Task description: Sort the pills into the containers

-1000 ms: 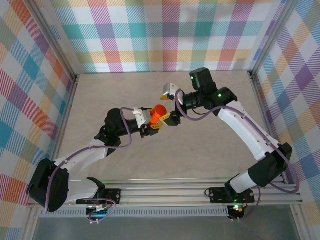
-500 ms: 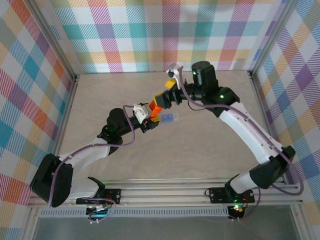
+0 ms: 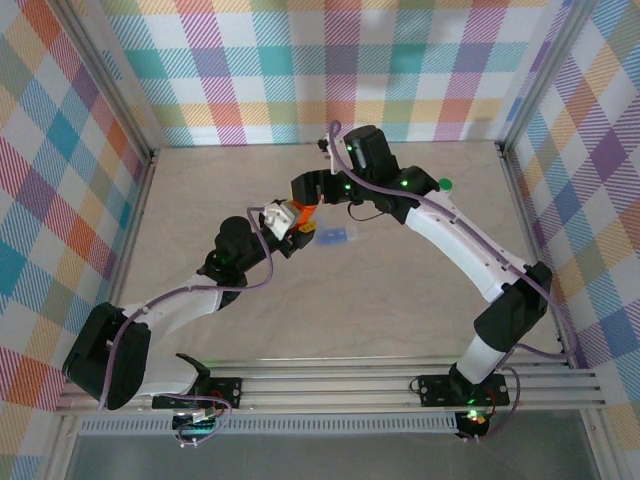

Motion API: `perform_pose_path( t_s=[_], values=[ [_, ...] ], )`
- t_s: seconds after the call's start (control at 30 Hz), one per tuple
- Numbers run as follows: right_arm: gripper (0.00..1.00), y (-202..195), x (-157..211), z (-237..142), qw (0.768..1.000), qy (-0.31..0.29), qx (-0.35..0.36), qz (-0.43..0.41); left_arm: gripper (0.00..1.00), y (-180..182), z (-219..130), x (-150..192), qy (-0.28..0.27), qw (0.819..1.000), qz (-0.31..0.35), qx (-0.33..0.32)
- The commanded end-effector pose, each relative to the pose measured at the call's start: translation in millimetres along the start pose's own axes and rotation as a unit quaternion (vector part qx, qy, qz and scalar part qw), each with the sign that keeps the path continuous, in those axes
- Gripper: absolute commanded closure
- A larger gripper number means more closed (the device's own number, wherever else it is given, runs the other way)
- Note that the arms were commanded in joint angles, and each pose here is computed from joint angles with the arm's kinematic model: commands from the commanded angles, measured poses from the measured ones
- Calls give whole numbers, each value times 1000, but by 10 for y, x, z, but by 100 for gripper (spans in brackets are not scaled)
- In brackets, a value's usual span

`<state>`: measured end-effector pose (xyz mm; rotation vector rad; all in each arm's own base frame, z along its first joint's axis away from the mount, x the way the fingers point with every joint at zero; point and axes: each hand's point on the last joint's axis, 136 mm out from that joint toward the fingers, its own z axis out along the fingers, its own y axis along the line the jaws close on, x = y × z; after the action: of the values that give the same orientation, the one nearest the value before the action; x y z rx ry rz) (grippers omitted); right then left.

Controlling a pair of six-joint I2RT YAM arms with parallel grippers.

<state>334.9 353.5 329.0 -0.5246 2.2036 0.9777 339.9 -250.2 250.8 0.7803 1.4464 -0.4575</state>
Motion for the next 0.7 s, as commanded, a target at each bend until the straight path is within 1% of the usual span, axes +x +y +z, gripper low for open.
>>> perform_pose_path(
  t_s=[0.0,0.1,0.33,0.47,0.53,0.57,0.63,0.67],
  values=[
    [24,124,-29,-46,1000,-1,-13,6,100,71,-1,-88,-21,1000,2,-21],
    [28,94,33,-23,1000,7,-10,8,100,77,-4,-86,-20,1000,1,-23],
    [42,71,119,-15,1000,16,-12,8,100,76,-28,-125,-25,999,2,-23],
    [49,153,156,-39,999,20,-37,-4,100,67,-41,-131,-26,999,4,-21],
    [52,292,193,-78,996,21,-79,-39,100,33,-57,-149,-32,999,6,-13],
    [56,356,214,-126,993,18,-97,-70,100,-17,-68,-164,-36,999,10,2],
    [63,400,258,-246,983,11,-115,-142,100,-141,-109,-205,-44,998,17,38],
    [65,436,295,-335,973,8,-135,-187,100,-220,-142,-237,-51,997,20,61]
  ],
)
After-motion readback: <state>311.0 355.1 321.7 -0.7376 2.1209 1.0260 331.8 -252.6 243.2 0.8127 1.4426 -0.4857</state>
